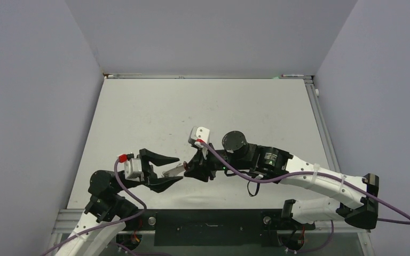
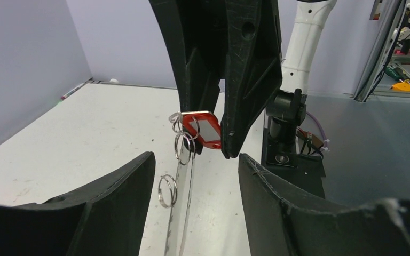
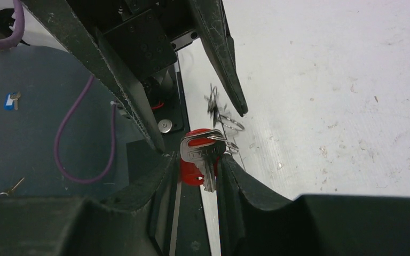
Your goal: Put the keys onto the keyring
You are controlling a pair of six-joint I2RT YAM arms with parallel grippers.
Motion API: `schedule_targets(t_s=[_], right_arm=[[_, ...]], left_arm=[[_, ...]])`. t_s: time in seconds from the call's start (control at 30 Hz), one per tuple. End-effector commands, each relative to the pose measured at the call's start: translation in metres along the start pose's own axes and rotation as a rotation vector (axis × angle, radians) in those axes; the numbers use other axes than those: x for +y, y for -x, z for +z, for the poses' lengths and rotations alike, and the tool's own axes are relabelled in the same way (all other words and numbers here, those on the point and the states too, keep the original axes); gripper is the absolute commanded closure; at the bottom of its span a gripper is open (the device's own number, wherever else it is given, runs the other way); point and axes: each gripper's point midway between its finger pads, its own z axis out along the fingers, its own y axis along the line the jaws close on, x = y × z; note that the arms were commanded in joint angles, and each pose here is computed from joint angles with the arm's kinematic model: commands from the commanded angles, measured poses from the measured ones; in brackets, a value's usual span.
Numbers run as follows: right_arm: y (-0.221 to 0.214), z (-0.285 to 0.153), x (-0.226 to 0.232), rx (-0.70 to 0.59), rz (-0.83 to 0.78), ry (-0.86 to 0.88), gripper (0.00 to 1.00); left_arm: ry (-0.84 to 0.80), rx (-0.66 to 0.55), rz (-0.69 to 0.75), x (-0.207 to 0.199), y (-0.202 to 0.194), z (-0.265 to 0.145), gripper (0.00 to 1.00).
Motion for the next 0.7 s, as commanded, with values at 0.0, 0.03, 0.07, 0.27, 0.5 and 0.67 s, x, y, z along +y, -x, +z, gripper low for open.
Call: schedule_targets(t_s=[0.0,0.03,0.07,0.27,0.5,0.67], right_arm=[[0.024,-0.004,0.011,-0.027,0.01,0.057,0.95],[0.025,-0.004,0.013,-0.026,0.011,0.068,0.95],[0.027,-0.004,0.015,-0.027,0.014,0.08,0.95],[0.032,-0.004,0.023,-0.036,0.032,0.124,0.95],[0.032,0.0,0.03,-0.026,0.057,0.161,0.95],[0.03,0.003,0.031,-0.014,0.063,0.168,0.95]], left_arm=[[-0.051,-0.022,0.03,-0.007,0.01,0.006,0.46],[-0.051,-0.016,0.029,-0.007,0.009,0.007,0.47],[-0.052,-0.011,0.028,-0.006,0.008,0.008,0.48],[-0.033,0.005,0.048,-0.003,0.005,0.009,0.6],[-0.008,-0.007,0.059,0.002,0.009,0.012,0.74],[-0.007,0.0,0.042,0.005,0.008,0.015,0.74]])
